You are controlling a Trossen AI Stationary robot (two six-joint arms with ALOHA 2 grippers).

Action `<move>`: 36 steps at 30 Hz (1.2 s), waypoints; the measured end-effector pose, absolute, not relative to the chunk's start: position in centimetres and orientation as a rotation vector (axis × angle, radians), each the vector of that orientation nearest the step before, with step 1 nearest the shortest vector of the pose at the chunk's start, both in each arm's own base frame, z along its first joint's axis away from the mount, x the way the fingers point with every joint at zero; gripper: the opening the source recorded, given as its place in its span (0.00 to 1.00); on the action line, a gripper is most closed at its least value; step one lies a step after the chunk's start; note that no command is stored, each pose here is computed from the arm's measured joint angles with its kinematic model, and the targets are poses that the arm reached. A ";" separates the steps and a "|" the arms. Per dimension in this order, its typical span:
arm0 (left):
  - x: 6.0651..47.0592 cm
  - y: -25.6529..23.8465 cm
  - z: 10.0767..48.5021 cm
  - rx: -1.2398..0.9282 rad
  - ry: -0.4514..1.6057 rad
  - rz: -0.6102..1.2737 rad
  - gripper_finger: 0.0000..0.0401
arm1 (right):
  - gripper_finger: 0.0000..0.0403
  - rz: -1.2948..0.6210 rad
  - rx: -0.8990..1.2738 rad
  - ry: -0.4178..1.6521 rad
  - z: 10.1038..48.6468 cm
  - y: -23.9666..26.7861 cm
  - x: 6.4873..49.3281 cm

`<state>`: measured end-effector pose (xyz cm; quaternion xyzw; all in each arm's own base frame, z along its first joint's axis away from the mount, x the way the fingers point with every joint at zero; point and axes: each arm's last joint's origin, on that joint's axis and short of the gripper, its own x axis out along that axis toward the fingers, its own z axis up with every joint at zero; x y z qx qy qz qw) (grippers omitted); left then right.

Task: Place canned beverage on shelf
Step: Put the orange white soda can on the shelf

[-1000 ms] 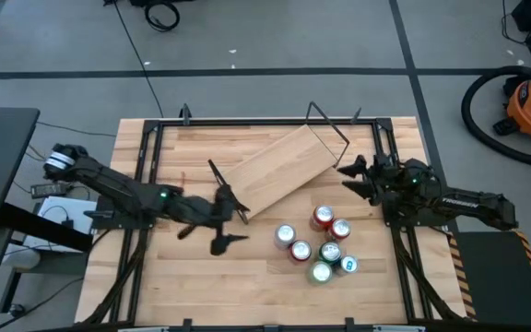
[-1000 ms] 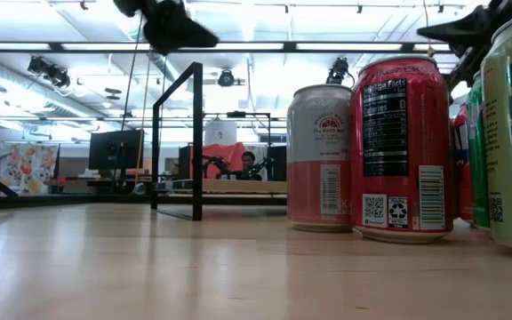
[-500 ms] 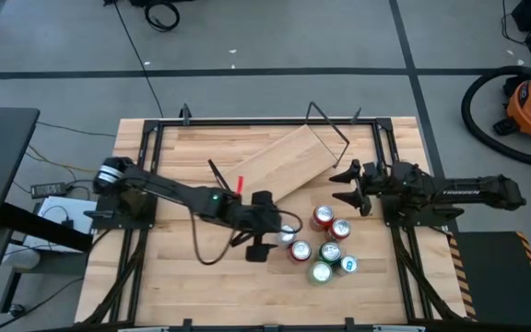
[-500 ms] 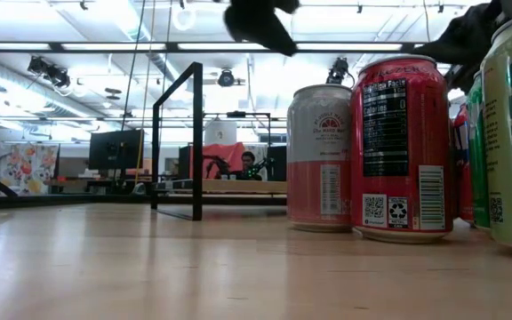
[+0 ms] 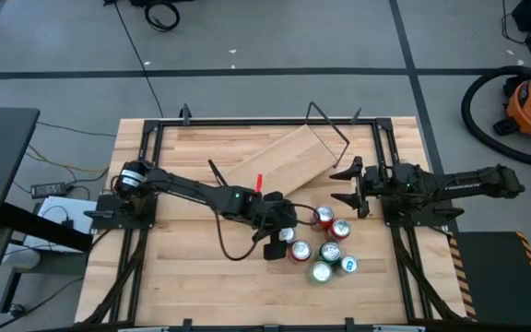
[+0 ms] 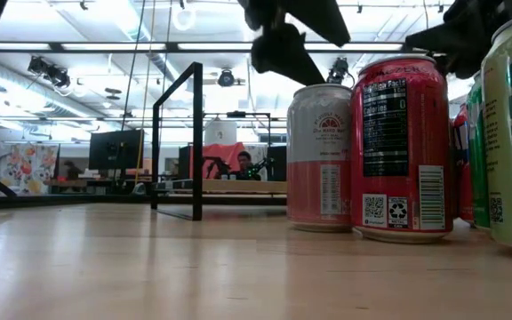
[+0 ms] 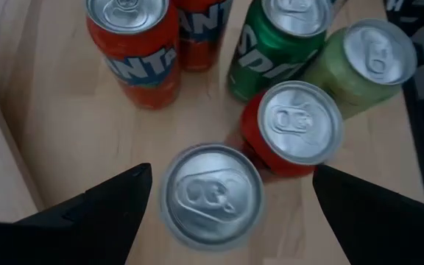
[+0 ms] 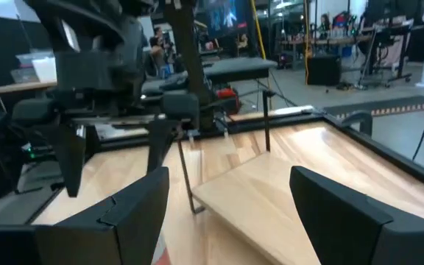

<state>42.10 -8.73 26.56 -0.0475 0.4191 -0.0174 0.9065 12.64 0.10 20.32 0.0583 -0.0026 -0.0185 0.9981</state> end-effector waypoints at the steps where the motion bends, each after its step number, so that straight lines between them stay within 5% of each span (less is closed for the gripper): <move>1: 42.3 -8.5 26.5 -0.096 0.859 -0.034 0.97 | 0.73 -0.040 0.116 0.009 20.2 0.2 12.7; 36: 43.3 -8.7 21.9 0.078 0.999 -0.025 0.94 | 0.73 -0.021 -0.125 0.190 18.3 2.5 13.3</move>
